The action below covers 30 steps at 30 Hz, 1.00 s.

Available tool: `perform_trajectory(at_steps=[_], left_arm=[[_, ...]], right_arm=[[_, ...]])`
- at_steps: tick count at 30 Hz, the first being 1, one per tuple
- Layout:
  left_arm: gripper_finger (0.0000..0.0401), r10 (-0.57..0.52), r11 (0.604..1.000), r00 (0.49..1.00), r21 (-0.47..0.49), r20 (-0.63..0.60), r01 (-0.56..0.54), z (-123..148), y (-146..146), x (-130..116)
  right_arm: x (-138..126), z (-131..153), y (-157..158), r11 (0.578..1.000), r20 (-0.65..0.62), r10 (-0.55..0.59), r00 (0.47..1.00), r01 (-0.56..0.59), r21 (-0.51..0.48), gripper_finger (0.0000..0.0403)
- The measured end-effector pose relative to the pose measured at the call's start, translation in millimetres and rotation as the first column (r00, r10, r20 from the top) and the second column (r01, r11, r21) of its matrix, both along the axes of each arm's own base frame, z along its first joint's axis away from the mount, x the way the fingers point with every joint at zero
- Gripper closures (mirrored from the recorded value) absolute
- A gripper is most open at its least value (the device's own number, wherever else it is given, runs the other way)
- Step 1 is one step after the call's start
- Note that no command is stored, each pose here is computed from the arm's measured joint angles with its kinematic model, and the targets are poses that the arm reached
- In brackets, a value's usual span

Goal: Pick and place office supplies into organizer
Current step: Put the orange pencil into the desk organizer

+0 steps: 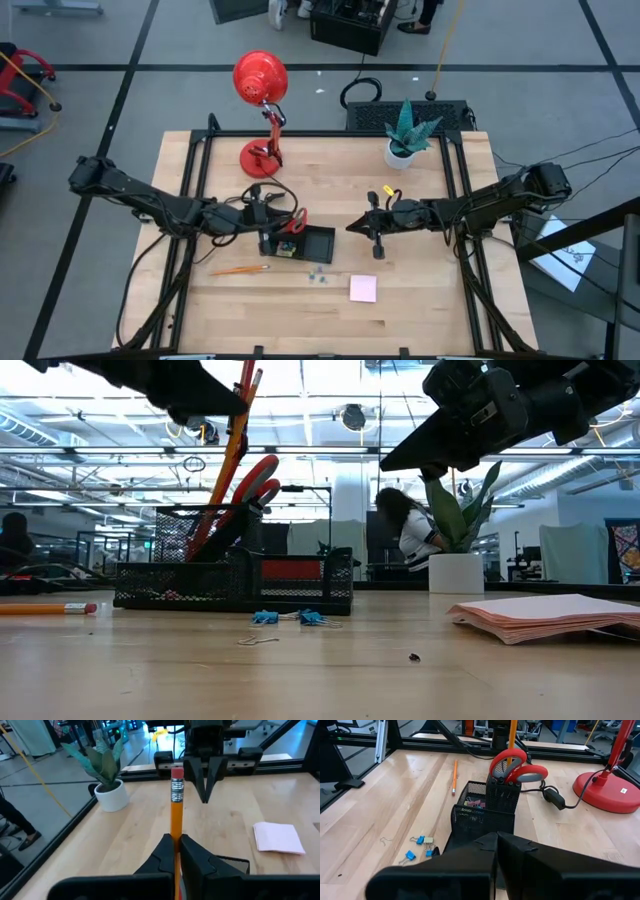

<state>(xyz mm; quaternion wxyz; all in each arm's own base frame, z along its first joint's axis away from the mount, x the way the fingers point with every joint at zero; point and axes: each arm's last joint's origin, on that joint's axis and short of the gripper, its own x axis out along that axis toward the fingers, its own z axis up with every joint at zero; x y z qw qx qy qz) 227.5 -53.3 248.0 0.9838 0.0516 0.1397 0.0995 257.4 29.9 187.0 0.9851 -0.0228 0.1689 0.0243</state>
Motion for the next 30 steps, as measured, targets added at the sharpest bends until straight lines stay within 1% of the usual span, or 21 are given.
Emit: perform_trajectory(at_steps=[5, 8, 15, 18, 24, 30], left_arm=[[0.0374, 0.021, 1.000, 0.999, -0.017, -0.035, -0.022, -17, 2, -5], [0.0371, 0.033, 0.999, 0.999, -0.034, -0.016, -0.034, -24, 4, -7], [0.0388, 0.042, 0.997, 0.999, -0.072, 0.020, -0.040, -42, 7, -14], [0.0389, 0.049, 0.995, 0.999, -0.088, -0.001, -0.049, -51, 8, -17], [0.0375, 0.060, 0.992, 0.998, -0.112, -0.026, -0.063, -62, 9, -22], [0.0388, 0.064, 0.991, 0.997, -0.111, -0.042, -0.068, -68, 10, -25]], right_arm=[[0, 1, 0, 1.000, 0.009, -0.002, 1.000, 0.002, 0.008, 0.0399], [0, 1, 0, 1.000, 0.009, -0.003, 1.000, 0.003, 0.009, 0.0399], [0, 1, 0, 1.000, 0.012, -0.003, 1.000, 0.003, 0.009, 0.0399], [0, 1, 0, 1.000, 0.015, -0.003, 1.000, 0.003, 0.009, 0.0399], [0, 1, 0, 1.000, 0.014, -0.003, 1.000, 0.003, 0.009, 0.0399], [1, 3, 0, 1.000, 0.027, -0.002, 1.000, 0.002, 0.009, 0.0399]])
